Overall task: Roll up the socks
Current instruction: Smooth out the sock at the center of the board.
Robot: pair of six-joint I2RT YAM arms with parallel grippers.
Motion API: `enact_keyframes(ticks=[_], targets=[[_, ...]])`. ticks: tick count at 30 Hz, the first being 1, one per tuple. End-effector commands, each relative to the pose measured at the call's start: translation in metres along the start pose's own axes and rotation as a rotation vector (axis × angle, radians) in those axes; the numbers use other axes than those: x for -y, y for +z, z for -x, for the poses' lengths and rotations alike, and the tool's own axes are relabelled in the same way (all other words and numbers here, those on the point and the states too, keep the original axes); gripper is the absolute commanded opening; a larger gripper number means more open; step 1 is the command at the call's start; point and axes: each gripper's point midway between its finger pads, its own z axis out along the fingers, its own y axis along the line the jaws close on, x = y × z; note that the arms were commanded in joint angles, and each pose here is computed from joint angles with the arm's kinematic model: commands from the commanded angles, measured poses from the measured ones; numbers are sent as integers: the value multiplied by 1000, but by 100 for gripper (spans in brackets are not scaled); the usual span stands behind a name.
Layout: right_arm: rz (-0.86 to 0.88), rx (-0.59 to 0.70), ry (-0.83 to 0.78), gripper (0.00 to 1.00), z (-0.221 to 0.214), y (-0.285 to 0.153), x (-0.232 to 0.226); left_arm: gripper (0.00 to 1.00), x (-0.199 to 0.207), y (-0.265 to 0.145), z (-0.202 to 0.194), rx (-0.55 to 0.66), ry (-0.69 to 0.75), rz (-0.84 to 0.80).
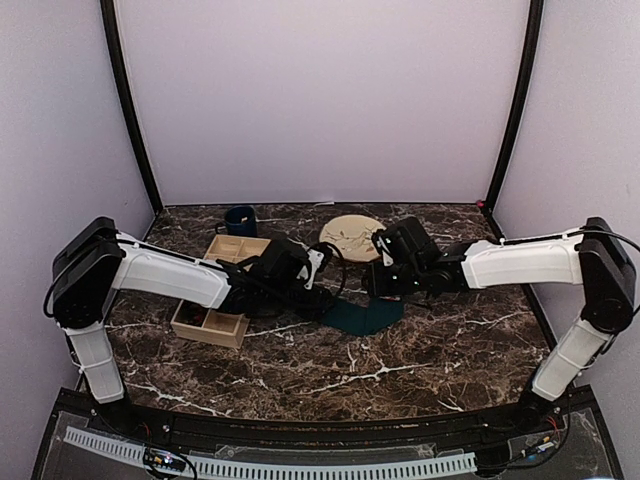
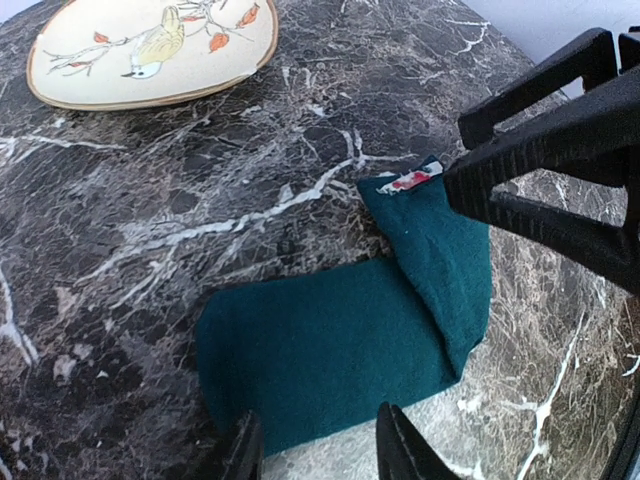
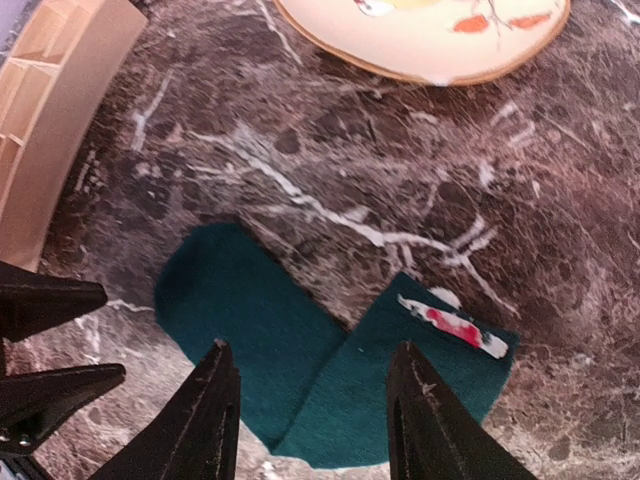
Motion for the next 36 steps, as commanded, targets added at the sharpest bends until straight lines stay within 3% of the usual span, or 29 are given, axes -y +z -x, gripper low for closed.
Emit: enact_keyframes(ticks=[1,13,22,36], targets=[[-80,-14,-7,46,-11,-6,27,41,11,18,-1,-54,22,-5],[-108,-43,-2,46,-15,-3,48,25,2,55,-20,-178,21,83],[-119,-109,-22,57,-18,26,60,23,-6,64,-44,-253,8,110],[-77,-200,-25,60,-32,42,72,23,-9,70,-56,-305,31,123]])
